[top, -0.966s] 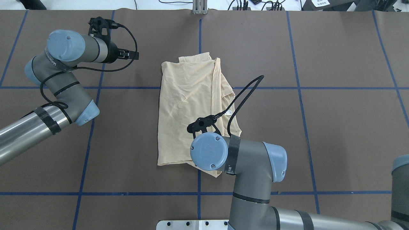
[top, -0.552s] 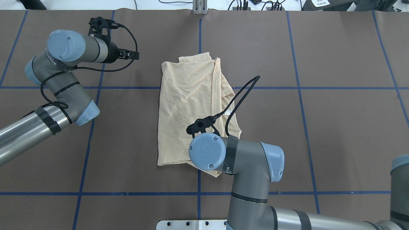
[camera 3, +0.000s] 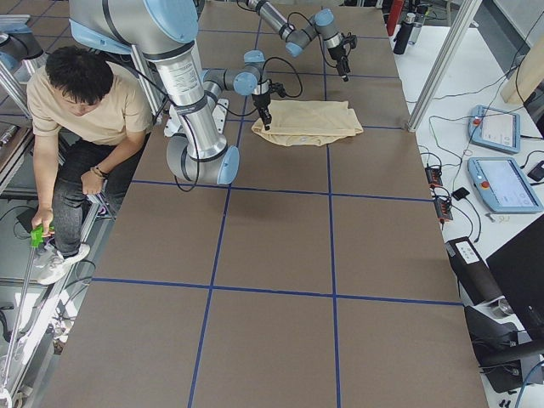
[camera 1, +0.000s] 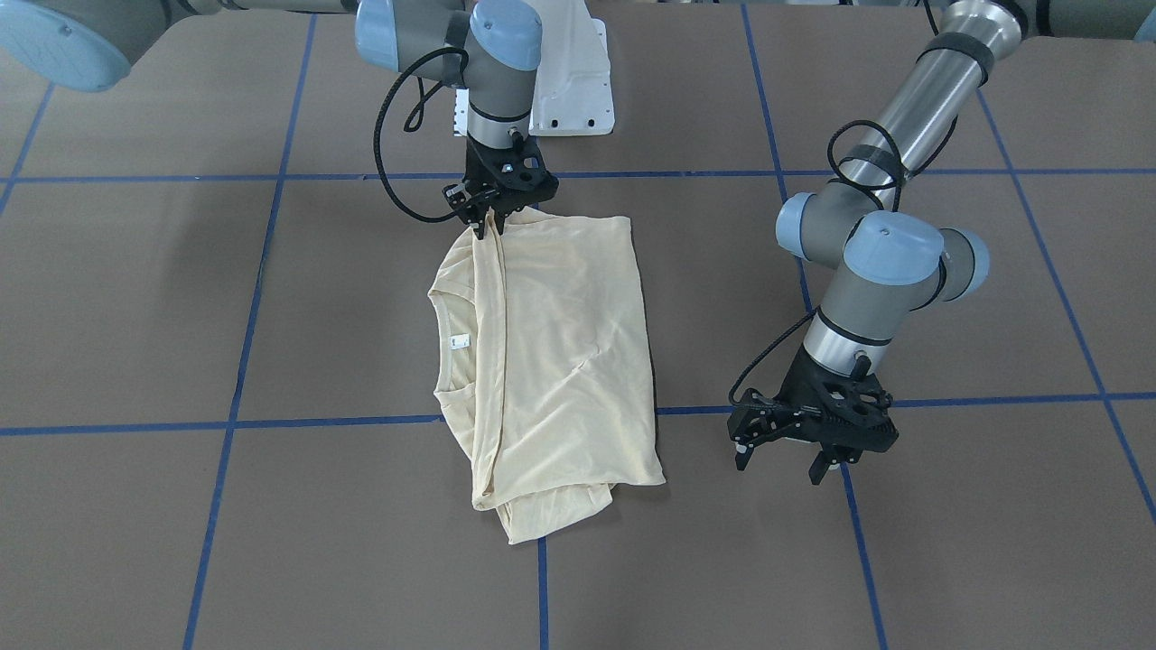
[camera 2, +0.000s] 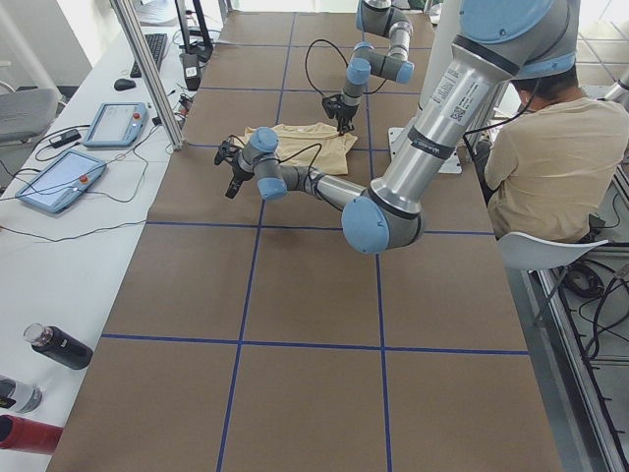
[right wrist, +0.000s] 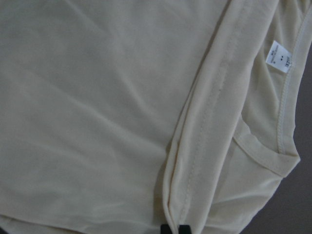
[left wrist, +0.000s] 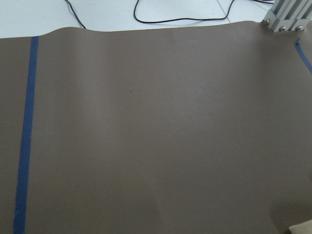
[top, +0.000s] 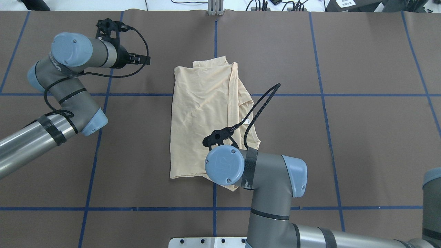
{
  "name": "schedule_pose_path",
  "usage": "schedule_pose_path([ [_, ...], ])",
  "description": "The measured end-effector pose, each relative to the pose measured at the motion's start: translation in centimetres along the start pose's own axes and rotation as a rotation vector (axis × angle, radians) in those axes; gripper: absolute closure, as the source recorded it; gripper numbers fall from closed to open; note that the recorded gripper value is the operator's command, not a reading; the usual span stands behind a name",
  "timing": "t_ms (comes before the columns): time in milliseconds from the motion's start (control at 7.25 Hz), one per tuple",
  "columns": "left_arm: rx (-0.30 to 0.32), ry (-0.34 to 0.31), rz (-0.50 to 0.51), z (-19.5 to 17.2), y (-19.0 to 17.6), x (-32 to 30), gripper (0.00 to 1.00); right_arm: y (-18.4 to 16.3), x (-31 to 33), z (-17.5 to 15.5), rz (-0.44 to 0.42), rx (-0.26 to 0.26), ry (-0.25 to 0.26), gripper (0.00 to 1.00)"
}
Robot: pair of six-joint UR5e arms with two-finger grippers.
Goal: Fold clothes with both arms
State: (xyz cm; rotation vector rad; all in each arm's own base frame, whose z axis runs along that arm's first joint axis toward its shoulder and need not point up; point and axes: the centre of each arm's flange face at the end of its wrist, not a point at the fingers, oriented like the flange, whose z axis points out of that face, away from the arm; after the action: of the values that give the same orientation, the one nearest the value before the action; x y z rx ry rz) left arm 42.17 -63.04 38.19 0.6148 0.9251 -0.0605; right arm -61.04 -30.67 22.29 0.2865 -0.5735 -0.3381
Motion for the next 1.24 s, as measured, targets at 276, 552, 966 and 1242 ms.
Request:
schedule_pose_path([
  [276,0.0,0.0,0.0,0.0,0.0,0.0,0.0,0.0,1.0,-0.3,0.007,0.009,0.002,1.0],
  [552,0.0,0.001,-0.001,0.0,0.0,0.1,0.0,2.1,5.1,0.2,0.023,0.01,0.023,1.0],
  [966,-0.001,0.0,-0.001,0.0,0.0,0.0,0.0,6.7,5.8,1.0,0.139,0.002,0.03,0.0],
  [1242,-0.002,0.001,0.0,0.0,0.1,0.1,0.0,7.4,4.7,0.9,0.182,0.032,0.031,0.0],
])
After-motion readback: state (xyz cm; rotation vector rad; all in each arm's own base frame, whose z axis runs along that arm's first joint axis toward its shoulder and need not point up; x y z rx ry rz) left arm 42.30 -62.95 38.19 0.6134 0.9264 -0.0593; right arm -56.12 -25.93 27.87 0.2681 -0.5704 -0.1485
